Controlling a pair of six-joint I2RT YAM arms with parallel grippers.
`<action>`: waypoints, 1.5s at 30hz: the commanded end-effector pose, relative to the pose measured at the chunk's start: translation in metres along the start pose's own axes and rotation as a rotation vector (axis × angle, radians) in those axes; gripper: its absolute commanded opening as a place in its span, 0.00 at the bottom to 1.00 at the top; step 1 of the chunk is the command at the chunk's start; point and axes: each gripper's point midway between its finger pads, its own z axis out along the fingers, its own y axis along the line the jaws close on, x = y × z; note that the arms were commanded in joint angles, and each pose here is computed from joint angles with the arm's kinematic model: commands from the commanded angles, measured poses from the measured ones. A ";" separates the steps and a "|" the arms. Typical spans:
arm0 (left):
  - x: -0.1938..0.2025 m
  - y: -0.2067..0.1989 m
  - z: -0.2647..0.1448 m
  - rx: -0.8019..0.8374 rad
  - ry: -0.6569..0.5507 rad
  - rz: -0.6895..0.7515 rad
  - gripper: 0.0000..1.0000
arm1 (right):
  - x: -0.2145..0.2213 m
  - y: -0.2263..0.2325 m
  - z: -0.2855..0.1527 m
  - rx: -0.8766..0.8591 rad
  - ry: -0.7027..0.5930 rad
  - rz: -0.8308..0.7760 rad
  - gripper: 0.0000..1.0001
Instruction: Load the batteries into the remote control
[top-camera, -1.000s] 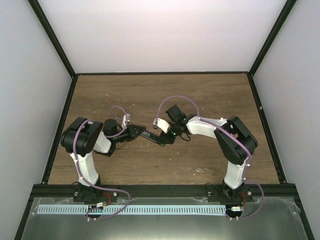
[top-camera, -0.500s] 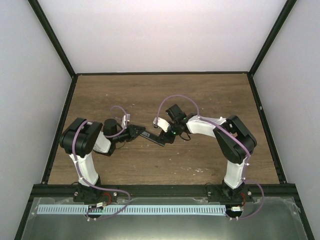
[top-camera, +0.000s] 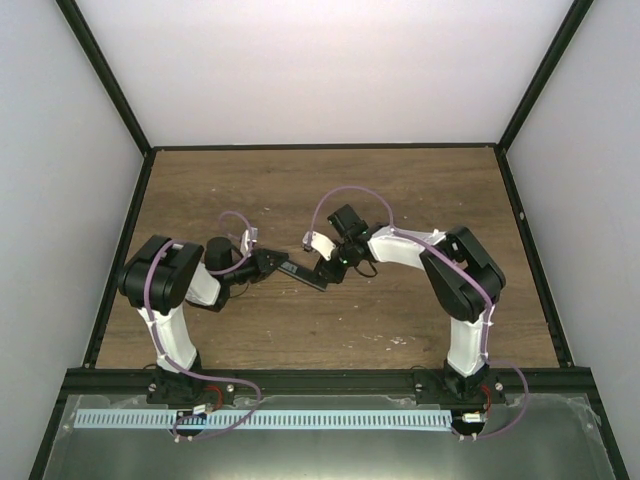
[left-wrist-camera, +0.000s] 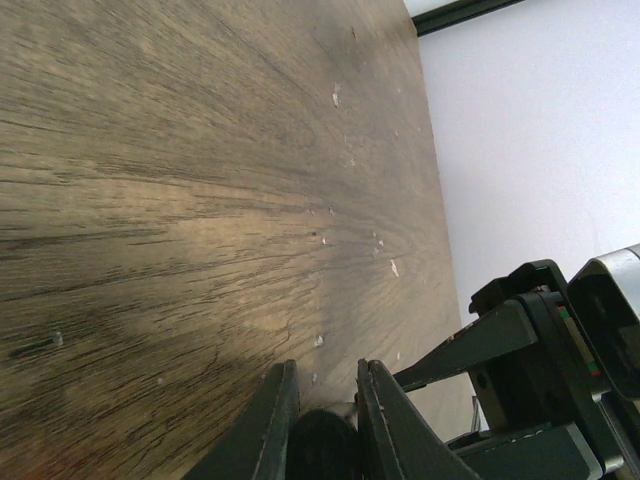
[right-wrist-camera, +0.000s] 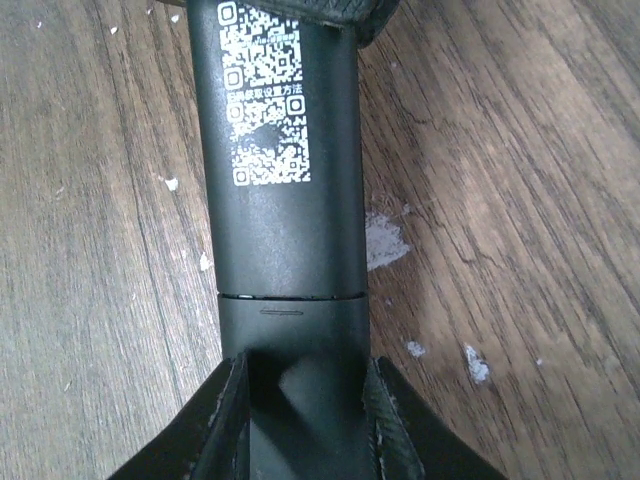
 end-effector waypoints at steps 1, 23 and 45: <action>0.010 0.003 0.002 -0.017 0.026 0.058 0.00 | -0.002 -0.003 0.024 0.007 0.019 -0.013 0.24; 0.010 -0.010 0.006 0.041 0.066 0.086 0.00 | -0.078 0.008 -0.048 0.103 -0.173 -0.091 0.43; 0.044 -0.144 0.006 0.481 0.428 0.227 0.00 | -0.038 0.052 -0.140 0.012 -0.265 0.055 0.64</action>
